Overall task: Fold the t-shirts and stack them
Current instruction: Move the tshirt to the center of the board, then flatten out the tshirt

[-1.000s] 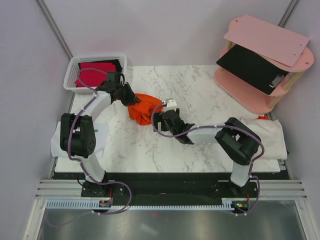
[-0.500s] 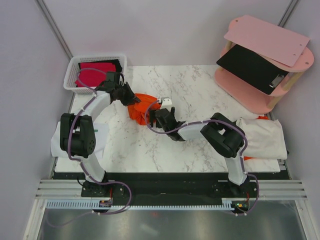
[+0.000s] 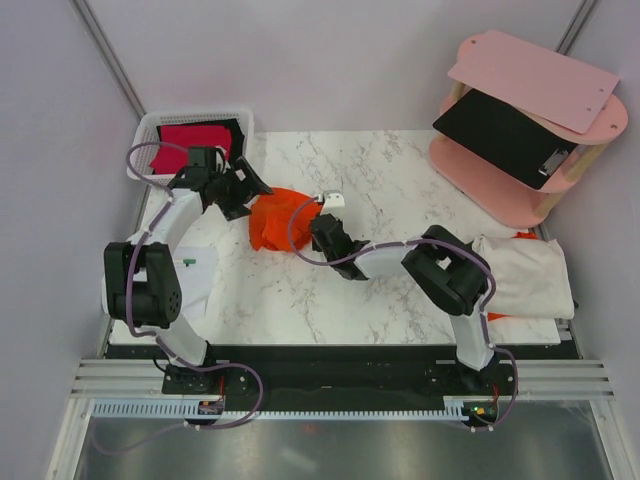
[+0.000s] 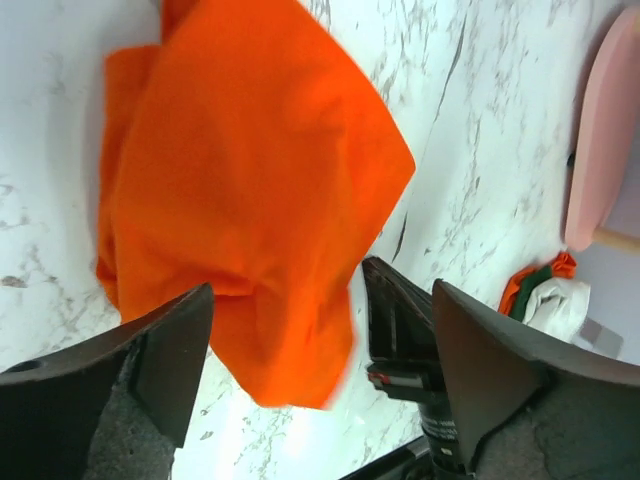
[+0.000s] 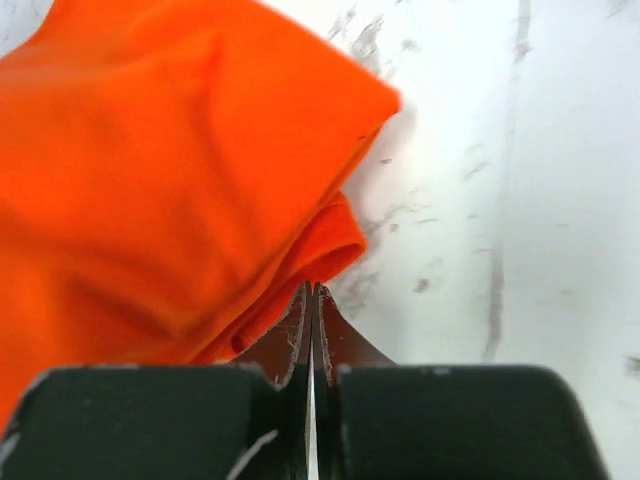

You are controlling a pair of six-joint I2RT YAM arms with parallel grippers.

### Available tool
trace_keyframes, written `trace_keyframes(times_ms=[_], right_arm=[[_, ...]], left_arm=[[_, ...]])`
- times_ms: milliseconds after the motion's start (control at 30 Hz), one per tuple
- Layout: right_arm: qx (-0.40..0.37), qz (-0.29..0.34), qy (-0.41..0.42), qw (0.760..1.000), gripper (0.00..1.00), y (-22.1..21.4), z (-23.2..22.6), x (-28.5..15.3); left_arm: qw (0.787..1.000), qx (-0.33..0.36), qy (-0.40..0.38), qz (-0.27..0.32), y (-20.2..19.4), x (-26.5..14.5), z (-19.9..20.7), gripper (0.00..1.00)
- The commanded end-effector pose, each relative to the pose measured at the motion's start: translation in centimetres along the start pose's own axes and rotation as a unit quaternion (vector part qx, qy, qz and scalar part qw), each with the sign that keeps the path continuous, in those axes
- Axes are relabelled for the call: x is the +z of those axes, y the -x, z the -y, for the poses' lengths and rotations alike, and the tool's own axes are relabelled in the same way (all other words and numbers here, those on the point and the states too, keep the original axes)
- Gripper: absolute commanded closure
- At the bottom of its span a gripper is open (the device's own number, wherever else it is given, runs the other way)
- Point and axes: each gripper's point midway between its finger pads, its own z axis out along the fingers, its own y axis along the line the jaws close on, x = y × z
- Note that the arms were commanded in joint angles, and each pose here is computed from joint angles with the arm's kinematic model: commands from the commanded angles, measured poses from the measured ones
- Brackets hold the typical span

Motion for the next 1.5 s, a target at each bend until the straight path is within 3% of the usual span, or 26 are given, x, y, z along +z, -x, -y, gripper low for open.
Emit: trace_keyframes(times_ms=[0,200,300,333,367,400,567,767,867,1067,1467], right_arm=[[-0.018,0.077,-0.021,0.997,1.00,7.9,0.9,-4.3],[-0.047,0.128,-0.031,0.990,1.00,14.7,1.4,-8.3],[-0.063,0.109,-0.035,0.991,0.99,14.8,1.2,-8.2],[-0.062,0.100,-0.037,0.992,0.93,14.4,1.3,-7.9],[-0.063,0.084,-0.042,0.994,0.78,13.1,1.8,-7.1],[-0.046,0.074,-0.039,0.995,0.71,12.1,1.8,-6.6],[0.023,-0.007,0.007,1.000,0.57,6.4,3.1,-3.6],[0.048,-0.033,0.025,0.998,0.54,4.3,3.3,-2.3],[0.073,-0.059,0.033,0.995,0.54,2.8,3.7,-1.0],[0.151,-0.072,0.082,0.982,0.54,1.1,3.6,1.2],[0.180,-0.101,0.107,0.973,0.52,-1.6,3.1,0.9]], left_arm=[[0.998,0.018,-0.013,0.053,2.3,-2.8,0.9,0.02],[0.998,0.014,-0.013,0.052,2.2,-3.3,0.5,0.01],[0.999,0.014,-0.016,0.045,1.7,-3.1,0.4,0.01],[0.999,0.013,-0.017,0.042,1.7,-3.1,0.4,0.01],[0.999,0.014,-0.021,0.037,1.3,-3.0,0.4,0.01],[0.999,0.015,-0.022,0.034,1.2,-2.9,0.4,0.02],[0.998,0.048,-0.030,0.025,0.2,-2.7,0.6,0.08],[0.992,0.125,0.017,0.021,-1.7,-1.3,0.8,0.18],[0.986,0.158,0.057,0.006,-3.3,0.0,0.5,0.17],[0.985,0.159,0.071,-0.011,-4.8,1.2,0.2,0.20],[0.982,0.167,0.085,-0.006,-4.3,1.1,-0.1,0.22]])
